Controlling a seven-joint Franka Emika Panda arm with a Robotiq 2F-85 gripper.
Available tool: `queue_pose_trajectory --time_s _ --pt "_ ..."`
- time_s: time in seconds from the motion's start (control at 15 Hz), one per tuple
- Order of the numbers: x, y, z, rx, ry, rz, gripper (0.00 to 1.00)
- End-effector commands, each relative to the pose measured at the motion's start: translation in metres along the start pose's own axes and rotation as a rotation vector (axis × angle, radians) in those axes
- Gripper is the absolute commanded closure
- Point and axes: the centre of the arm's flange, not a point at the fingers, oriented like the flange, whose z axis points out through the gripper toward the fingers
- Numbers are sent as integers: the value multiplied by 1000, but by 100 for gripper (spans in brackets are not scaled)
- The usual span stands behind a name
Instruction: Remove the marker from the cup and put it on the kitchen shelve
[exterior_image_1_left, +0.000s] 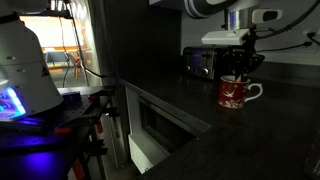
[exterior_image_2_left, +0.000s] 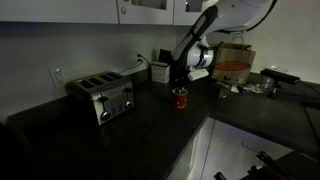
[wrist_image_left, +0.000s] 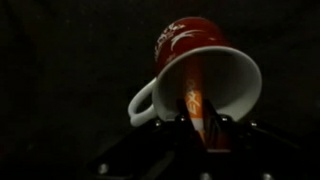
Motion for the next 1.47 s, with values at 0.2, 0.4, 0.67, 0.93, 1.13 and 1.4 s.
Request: queue_pose_trajectory --time_s 0.2,0.4,0.67,0.93,1.13,1.4 --pt "1 -33 -86 -30 -39 -27 95" --pt "-2 -43 -106 -27 -115 -67 95" --pt "-10 -85 -87 106 -203 -227 95" --pt "-34 -132 -42 196 -287 -452 95" --pt "-54 -155 -10 234 -357 -606 95" --pt "-67 -178 17 273 -387 -678 95"
